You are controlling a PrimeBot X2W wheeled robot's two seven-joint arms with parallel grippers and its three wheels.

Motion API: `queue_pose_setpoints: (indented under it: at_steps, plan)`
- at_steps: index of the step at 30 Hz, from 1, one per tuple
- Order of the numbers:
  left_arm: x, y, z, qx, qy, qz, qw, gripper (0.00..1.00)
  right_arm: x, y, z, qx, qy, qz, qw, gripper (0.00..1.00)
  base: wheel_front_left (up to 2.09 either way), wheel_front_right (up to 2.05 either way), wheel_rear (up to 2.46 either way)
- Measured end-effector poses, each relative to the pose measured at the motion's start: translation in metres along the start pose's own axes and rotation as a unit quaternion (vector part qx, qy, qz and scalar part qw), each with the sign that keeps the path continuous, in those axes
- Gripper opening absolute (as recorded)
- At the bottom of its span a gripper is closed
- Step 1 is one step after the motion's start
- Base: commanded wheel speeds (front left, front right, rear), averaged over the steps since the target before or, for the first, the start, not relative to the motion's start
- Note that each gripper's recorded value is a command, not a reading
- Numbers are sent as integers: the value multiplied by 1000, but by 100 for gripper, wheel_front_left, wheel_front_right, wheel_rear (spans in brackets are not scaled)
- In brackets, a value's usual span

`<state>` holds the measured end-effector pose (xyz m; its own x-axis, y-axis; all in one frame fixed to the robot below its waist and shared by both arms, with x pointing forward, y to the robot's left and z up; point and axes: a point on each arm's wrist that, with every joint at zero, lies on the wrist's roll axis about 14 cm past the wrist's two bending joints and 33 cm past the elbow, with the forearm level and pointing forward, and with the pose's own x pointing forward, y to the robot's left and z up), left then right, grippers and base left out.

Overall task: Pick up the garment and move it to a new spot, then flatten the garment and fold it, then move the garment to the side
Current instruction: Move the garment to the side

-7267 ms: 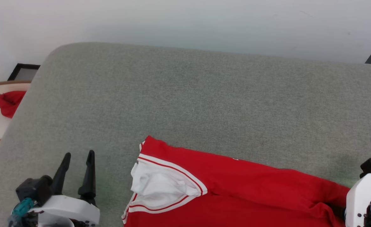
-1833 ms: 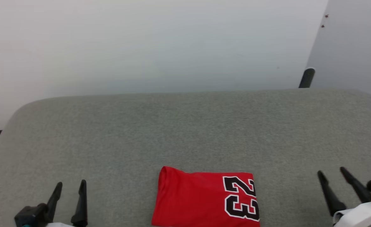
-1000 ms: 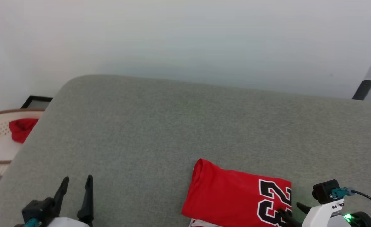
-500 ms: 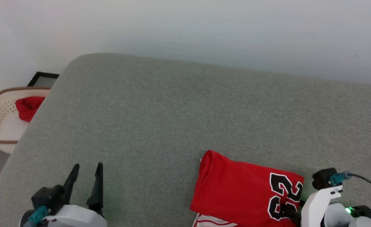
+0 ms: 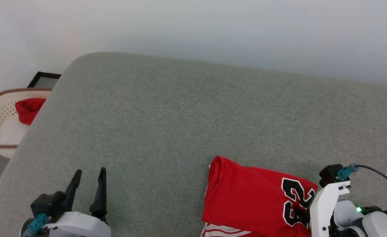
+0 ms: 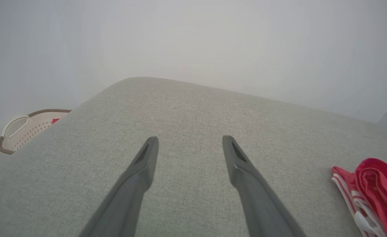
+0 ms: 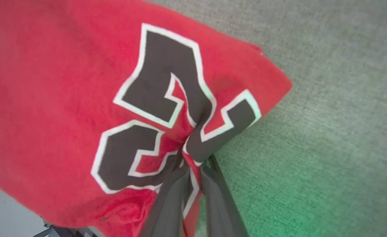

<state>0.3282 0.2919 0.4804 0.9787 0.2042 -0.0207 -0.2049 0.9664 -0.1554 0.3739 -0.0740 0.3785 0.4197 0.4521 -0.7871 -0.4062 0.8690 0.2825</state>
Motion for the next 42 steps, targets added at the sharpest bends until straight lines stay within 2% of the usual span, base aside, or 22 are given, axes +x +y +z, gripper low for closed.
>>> queue_pose_setpoints:
  at_steps: [7, 22, 32, 42]
  plan:
    - [5, -6, 1, 0, -2, -9, 1000, 100, -14, -9, 10, -9, 9, -12, 1000, 0, 0, 0, 0]
    - [36, -49, 9, 5, -17, -69, 997, 100, -68, -81, 56, -28, -36, -109, 993, 0, 0, 0, 0]
    - [66, -89, 7, 15, -19, -123, 992, 100, -111, -151, 77, -21, -76, -194, 978, 0, 0, 0, 0]
    - [98, -126, -3, 21, -16, -174, 984, 100, -144, -218, 95, -27, -111, -275, 955, 0, 0, 0, 0]
